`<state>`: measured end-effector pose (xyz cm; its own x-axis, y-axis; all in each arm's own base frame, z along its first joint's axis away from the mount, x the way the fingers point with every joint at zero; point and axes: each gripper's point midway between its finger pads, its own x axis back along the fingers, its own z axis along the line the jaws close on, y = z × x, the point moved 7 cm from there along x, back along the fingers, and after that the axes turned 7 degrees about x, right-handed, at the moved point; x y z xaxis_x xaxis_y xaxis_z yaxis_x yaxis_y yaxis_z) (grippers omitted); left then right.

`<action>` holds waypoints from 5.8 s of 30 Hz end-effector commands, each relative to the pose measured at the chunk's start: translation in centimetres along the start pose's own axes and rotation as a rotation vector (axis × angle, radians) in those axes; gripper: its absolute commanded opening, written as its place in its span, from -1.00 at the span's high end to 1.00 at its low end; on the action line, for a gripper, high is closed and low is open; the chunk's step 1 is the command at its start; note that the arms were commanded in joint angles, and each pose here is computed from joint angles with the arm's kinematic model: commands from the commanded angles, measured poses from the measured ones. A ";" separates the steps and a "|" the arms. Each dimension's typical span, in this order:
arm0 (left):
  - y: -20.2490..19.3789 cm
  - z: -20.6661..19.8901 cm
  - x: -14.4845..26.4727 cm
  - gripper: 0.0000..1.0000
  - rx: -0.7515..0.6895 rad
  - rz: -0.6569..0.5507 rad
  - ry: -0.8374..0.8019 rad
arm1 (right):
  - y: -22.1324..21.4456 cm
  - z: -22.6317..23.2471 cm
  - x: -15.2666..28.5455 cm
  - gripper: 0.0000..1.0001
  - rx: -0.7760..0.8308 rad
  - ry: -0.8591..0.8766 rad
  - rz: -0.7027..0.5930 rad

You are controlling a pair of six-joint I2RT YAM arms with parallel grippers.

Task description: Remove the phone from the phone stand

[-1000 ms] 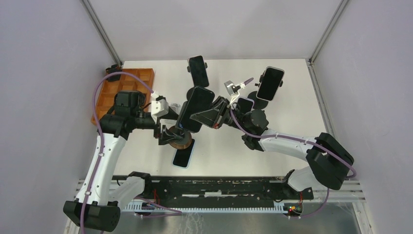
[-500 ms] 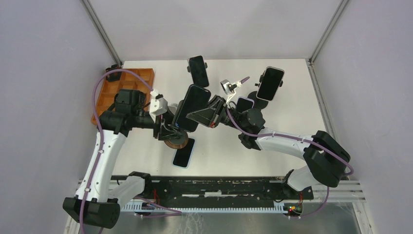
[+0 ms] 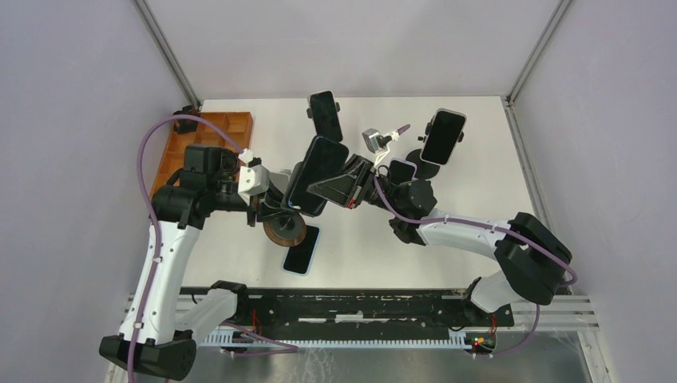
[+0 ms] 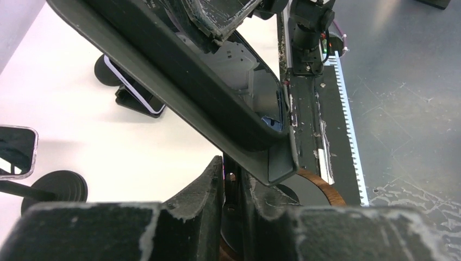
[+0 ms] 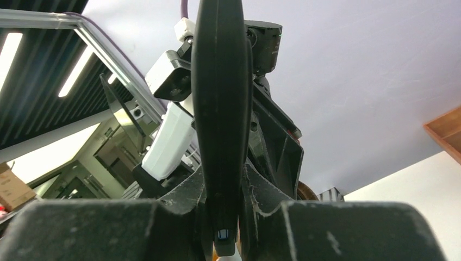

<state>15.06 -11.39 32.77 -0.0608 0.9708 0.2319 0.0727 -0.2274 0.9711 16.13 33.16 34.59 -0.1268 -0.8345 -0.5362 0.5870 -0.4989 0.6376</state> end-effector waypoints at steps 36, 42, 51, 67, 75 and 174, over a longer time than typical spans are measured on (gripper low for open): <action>0.3 -1.9 0.7 0.95 -0.179 -0.009 0.016 | 3.4 5.4 -0.4 0.46 0.028 0.248 -0.129; 0.2 -2.3 0.8 0.95 -0.188 0.002 0.009 | 3.7 3.5 0.6 0.23 0.019 0.147 -0.134; 0.6 -1.8 0.8 0.95 -0.188 0.007 0.014 | 3.8 2.9 2.4 0.65 0.006 0.088 -0.138; 0.5 0.6 0.9 0.95 -0.215 0.052 0.097 | -1.1 -3.8 11.5 0.97 -0.004 -0.426 0.119; 0.7 0.1 1.0 0.95 -0.192 0.054 0.089 | -8.5 -10.6 12.9 1.00 -0.158 -0.666 0.337; -2.8 -3.6 0.8 -0.99 -0.119 0.094 -0.070 | -1.0 0.5 0.1 1.00 0.249 0.032 0.284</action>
<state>11.70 -10.21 30.66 0.0014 0.9434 0.3316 -0.0720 -0.3307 0.9410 14.62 34.44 33.21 0.0570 -0.9428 -0.3284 0.4695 -0.2650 0.8422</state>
